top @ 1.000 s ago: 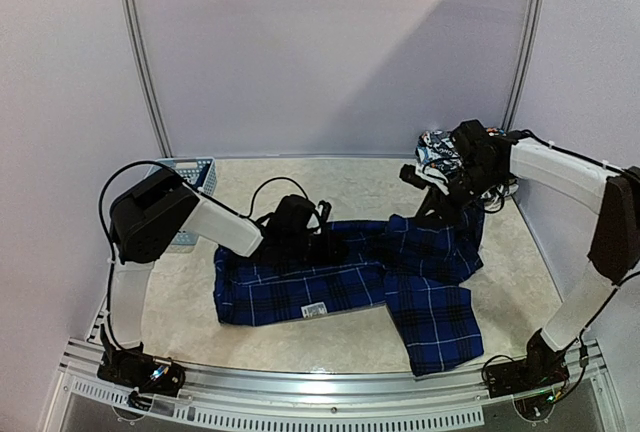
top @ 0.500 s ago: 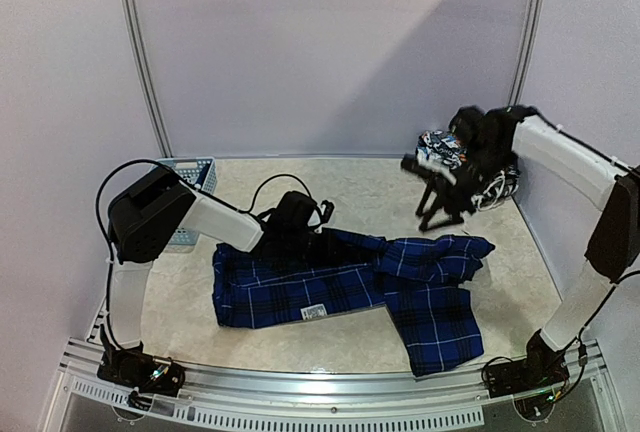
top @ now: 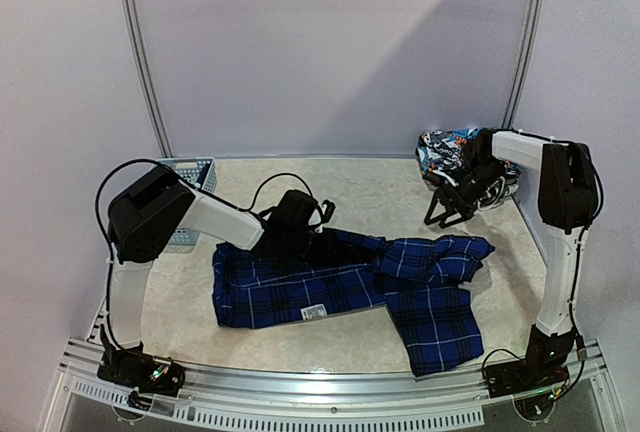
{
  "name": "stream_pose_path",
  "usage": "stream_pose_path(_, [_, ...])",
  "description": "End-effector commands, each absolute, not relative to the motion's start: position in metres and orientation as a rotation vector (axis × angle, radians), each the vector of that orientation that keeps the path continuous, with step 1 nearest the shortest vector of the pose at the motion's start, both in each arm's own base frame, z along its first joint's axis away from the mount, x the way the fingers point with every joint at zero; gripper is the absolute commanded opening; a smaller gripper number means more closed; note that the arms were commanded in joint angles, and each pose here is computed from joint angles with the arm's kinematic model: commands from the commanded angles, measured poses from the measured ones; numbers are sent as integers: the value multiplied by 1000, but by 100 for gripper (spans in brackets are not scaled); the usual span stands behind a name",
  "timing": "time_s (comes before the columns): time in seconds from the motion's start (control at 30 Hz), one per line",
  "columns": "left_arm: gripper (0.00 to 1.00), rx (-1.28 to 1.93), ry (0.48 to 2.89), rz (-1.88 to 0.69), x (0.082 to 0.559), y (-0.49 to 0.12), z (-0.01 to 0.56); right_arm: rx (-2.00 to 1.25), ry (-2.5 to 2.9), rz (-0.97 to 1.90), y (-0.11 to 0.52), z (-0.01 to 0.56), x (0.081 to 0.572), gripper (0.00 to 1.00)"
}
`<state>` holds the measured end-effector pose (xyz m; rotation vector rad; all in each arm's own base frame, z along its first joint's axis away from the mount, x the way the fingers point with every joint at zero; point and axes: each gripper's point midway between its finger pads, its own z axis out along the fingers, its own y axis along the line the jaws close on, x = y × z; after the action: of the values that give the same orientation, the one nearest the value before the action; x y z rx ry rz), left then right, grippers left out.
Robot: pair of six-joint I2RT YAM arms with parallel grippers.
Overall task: Fold and stack the mixed laundry pile
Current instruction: Adjust the rectangle-folded shirt at the center of the board.
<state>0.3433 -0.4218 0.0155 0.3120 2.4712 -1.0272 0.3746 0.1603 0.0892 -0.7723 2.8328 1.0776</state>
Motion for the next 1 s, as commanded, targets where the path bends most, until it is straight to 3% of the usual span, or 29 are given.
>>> stream_pose_path(0.0, [20,319,2593,-938,332,-404,-12,-596,2944,1138,139,110,347,99])
stream_pose_path(0.37, [20,309,2604,-948,329,-403,-20,-546,2907,1339,150,119,320,99])
stream_pose_path(0.6, [20,314,2614,-947,327,-402,-23,-674,2748,1058,139,150,335,99])
stream_pose_path(0.73, [20,310,2619,-950,327,-402,-27,-664,2653,1150,148,178,319,99])
stream_pose_path(0.87, [20,309,2621,-950,326,-402,-27,-545,2786,1311,151,161,295,94])
stream_pose_path(0.97, [20,311,2619,-951,326,-402,-26,-472,2871,1225,143,144,292,92])
